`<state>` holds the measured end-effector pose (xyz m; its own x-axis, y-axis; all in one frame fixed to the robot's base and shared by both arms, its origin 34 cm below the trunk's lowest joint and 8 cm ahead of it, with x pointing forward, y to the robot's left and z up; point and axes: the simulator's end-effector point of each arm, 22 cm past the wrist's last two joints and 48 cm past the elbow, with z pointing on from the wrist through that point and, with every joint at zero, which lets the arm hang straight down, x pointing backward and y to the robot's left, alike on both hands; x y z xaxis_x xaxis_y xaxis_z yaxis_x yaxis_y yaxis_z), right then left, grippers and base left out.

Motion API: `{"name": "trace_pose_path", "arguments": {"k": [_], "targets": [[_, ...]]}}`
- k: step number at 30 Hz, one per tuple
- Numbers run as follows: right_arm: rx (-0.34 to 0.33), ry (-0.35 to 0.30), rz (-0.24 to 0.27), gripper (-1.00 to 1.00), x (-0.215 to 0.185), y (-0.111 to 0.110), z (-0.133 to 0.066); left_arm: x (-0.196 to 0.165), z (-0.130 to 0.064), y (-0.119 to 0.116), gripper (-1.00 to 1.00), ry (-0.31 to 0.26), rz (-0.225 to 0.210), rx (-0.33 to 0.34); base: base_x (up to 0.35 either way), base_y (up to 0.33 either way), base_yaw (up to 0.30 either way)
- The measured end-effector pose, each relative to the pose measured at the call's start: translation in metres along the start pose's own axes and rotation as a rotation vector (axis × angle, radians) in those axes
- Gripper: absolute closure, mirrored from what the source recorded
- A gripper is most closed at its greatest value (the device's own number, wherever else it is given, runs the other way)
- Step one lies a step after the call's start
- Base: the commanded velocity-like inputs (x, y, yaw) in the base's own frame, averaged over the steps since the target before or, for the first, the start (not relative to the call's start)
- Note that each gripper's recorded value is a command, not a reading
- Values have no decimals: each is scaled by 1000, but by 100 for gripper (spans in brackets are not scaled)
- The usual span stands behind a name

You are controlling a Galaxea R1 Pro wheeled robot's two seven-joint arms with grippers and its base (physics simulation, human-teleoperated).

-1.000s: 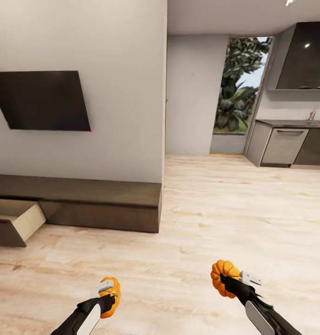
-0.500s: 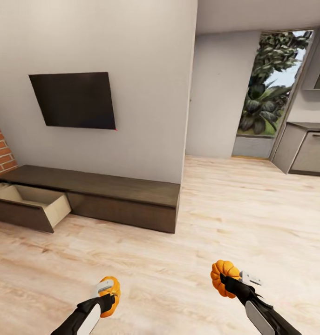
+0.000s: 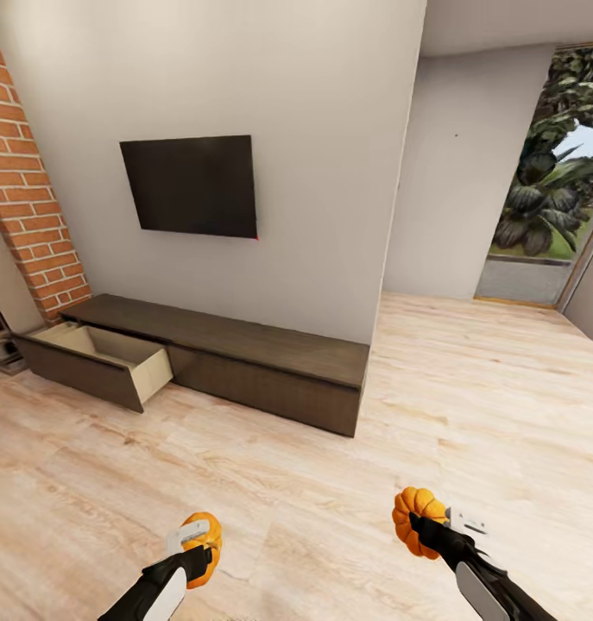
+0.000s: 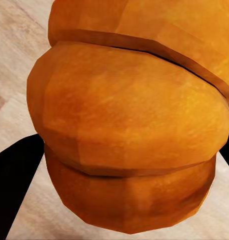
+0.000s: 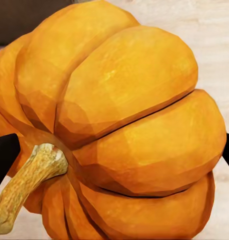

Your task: Place each of the two pumpkins and all three candles from the living room inside a cabinet in the living room (use any cabinet), then make sure every cabinet is closed, and position the cauldron so it is next to a table in the living room.

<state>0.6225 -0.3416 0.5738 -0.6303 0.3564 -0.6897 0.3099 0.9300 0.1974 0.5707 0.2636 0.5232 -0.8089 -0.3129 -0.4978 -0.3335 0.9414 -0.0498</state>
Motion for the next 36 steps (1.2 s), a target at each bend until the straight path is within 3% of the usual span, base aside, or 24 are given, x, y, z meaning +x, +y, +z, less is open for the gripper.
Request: {"name": "trace_pose_path", "arguments": {"k": [36], "targets": [[1, 1, -1, 100, 1, 0, 0, 4, 1, 2, 100, 5, 0, -5, 0, 0, 288]]}}
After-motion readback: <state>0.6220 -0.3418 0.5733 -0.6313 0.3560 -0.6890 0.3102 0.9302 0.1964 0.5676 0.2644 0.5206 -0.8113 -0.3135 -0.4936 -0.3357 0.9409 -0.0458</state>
